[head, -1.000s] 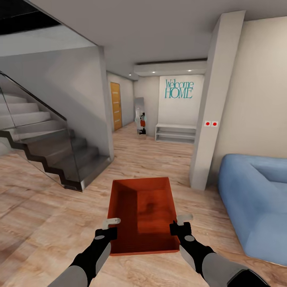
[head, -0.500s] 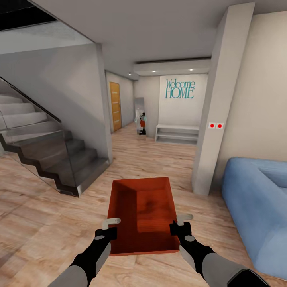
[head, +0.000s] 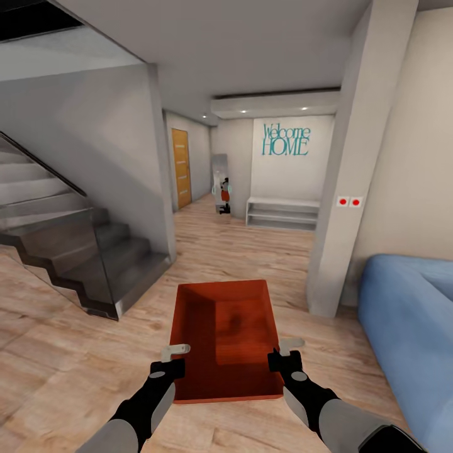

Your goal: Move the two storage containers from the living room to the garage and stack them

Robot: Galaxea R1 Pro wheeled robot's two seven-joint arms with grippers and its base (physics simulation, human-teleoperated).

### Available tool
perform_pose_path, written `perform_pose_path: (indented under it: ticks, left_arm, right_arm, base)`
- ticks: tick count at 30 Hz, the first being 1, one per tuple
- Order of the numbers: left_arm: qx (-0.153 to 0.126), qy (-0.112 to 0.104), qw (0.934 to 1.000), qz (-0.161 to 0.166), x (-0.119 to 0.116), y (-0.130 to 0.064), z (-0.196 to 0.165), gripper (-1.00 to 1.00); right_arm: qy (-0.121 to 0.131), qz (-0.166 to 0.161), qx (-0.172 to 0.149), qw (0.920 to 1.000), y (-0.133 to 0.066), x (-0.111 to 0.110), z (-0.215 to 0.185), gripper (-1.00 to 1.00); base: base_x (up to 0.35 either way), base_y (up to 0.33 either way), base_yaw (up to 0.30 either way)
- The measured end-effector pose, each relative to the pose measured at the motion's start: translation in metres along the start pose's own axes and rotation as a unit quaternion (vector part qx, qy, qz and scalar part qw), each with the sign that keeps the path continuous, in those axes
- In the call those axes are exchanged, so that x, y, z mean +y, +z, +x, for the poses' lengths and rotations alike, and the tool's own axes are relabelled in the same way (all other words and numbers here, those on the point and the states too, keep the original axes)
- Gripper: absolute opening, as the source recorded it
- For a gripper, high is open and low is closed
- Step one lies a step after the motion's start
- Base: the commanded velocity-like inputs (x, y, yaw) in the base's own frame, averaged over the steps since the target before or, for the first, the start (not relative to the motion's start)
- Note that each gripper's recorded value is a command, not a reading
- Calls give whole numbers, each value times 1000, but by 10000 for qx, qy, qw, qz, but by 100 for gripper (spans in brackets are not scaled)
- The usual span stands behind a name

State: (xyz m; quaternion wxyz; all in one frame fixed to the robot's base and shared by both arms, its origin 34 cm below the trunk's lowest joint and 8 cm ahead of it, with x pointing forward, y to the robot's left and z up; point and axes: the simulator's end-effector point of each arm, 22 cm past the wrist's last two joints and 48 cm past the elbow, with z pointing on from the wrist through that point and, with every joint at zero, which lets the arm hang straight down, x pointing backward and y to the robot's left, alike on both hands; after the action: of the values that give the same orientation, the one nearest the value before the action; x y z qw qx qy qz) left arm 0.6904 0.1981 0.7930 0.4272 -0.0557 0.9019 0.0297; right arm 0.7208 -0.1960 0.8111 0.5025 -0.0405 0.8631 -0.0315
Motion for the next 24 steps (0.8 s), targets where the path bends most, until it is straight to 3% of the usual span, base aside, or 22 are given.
perform_pose_path:
  ticks: [24]
  left_arm:
    - [-8, 3, 10000, 0, 0, 0, -1, -100]
  right_arm:
    - [5, 1, -8, 10000, 0, 0, 0, -100]
  base:
    - [323, 0, 0]
